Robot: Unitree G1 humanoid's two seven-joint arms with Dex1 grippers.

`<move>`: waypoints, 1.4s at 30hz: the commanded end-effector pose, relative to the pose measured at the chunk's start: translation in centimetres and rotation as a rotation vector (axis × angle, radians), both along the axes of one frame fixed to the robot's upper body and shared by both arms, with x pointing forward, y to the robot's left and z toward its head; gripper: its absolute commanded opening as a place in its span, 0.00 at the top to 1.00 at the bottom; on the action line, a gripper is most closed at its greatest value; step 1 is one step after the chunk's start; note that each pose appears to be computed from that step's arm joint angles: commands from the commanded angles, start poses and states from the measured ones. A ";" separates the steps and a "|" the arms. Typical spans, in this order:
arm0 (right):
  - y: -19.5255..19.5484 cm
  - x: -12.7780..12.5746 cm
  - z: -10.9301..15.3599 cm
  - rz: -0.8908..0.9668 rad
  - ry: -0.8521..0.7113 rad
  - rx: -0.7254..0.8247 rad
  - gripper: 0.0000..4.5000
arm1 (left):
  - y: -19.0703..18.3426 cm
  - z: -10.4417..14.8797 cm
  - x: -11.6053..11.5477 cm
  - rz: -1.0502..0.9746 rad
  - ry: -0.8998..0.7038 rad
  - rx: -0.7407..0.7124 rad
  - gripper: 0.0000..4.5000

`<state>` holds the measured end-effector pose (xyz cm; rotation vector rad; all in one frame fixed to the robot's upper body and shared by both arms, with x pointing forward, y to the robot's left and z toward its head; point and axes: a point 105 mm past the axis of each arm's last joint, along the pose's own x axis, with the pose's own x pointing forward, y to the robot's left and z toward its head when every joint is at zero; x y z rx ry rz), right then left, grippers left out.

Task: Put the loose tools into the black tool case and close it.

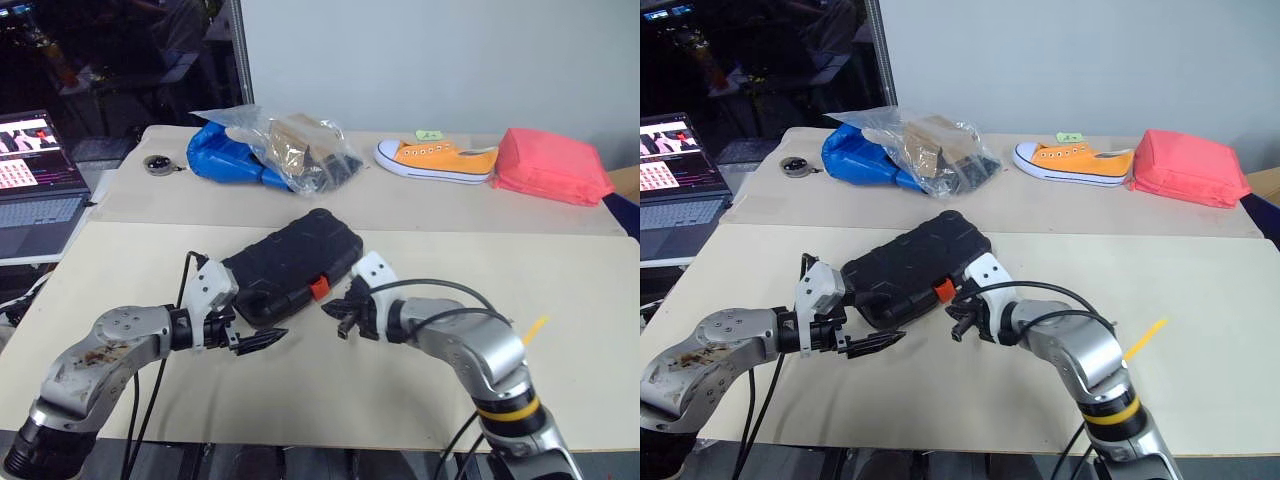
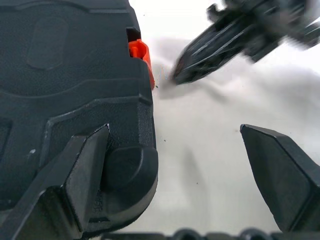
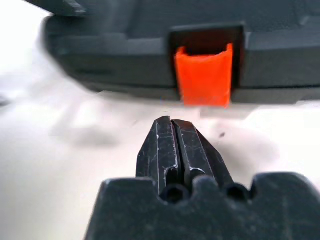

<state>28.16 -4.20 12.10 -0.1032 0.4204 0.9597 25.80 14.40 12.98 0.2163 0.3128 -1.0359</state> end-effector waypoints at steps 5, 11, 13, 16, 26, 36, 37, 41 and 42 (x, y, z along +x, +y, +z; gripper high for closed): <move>1.0 3.8 3.8 -0.134 -0.176 0.170 1.00 | 0.0 -1.8 -0.5 0.007 0.089 0.014 0.00; 1.6 4.2 -0.3 -0.120 -0.128 0.006 1.00 | 0.2 -1.7 -0.6 0.013 0.085 0.017 0.00; 1.5 4.1 -1.0 -0.110 -0.129 -0.024 1.00 | 0.2 -1.7 -0.6 0.019 0.083 0.016 0.00; 1.6 3.9 -1.0 -0.099 -0.141 -0.018 1.00 | 0.2 -1.7 -0.6 0.028 0.081 0.014 0.00; 1.1 3.6 4.4 -0.108 -0.300 0.249 1.00 | 0.2 -1.7 -0.7 0.038 0.080 0.011 0.00; 1.2 3.3 0.8 -0.047 -0.269 0.090 1.00 | 0.2 -1.6 -0.4 0.029 0.078 0.015 0.00; 1.2 3.3 0.3 -0.041 -0.265 0.068 1.00 | 0.2 -1.6 -0.4 0.029 0.079 0.016 0.00; 1.0 3.1 -1.3 -0.023 -0.257 -0.006 1.00 | 0.3 -1.6 -0.4 0.031 0.078 0.019 0.00; 1.0 3.1 -1.6 -0.019 -0.251 -0.026 1.00 | 0.3 -1.6 -0.4 0.032 0.078 0.020 0.00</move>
